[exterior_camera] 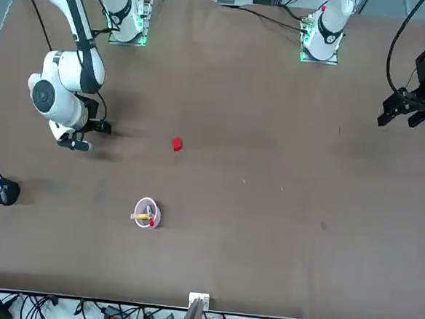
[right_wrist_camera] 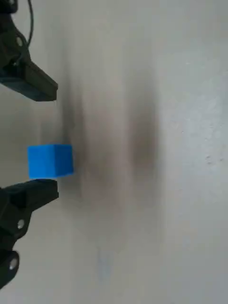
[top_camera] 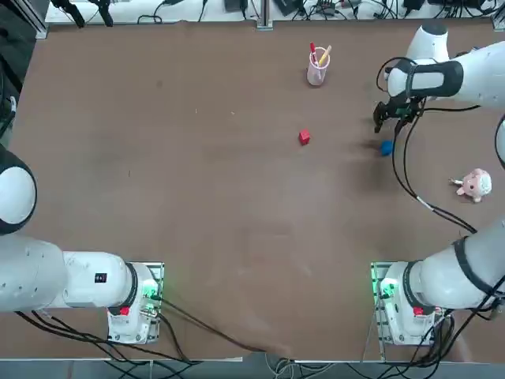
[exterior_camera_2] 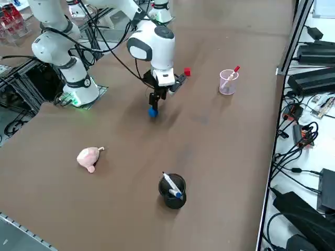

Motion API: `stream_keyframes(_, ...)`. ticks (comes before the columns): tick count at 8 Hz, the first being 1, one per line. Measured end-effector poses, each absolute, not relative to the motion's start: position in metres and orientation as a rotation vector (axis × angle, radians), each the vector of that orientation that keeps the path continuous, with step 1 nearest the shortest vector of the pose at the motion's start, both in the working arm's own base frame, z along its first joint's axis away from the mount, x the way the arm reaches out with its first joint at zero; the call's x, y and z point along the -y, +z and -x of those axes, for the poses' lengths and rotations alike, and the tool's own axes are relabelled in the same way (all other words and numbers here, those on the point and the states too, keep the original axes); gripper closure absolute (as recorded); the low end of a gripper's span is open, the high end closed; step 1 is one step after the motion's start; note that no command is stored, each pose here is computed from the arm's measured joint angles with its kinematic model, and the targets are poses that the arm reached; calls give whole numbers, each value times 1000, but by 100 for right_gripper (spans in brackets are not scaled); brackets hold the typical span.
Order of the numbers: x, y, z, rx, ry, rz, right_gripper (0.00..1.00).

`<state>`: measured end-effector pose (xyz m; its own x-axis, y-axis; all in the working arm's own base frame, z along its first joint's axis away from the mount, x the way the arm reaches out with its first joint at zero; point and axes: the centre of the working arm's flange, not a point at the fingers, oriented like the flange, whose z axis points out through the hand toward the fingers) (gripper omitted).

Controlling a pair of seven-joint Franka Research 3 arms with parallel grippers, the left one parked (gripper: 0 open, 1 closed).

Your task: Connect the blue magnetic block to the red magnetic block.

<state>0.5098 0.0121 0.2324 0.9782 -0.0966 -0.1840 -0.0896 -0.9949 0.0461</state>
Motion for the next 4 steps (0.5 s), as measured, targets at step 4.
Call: stream_keyframes(4, -7, 207, -485, 109, -283, -3090, 0)
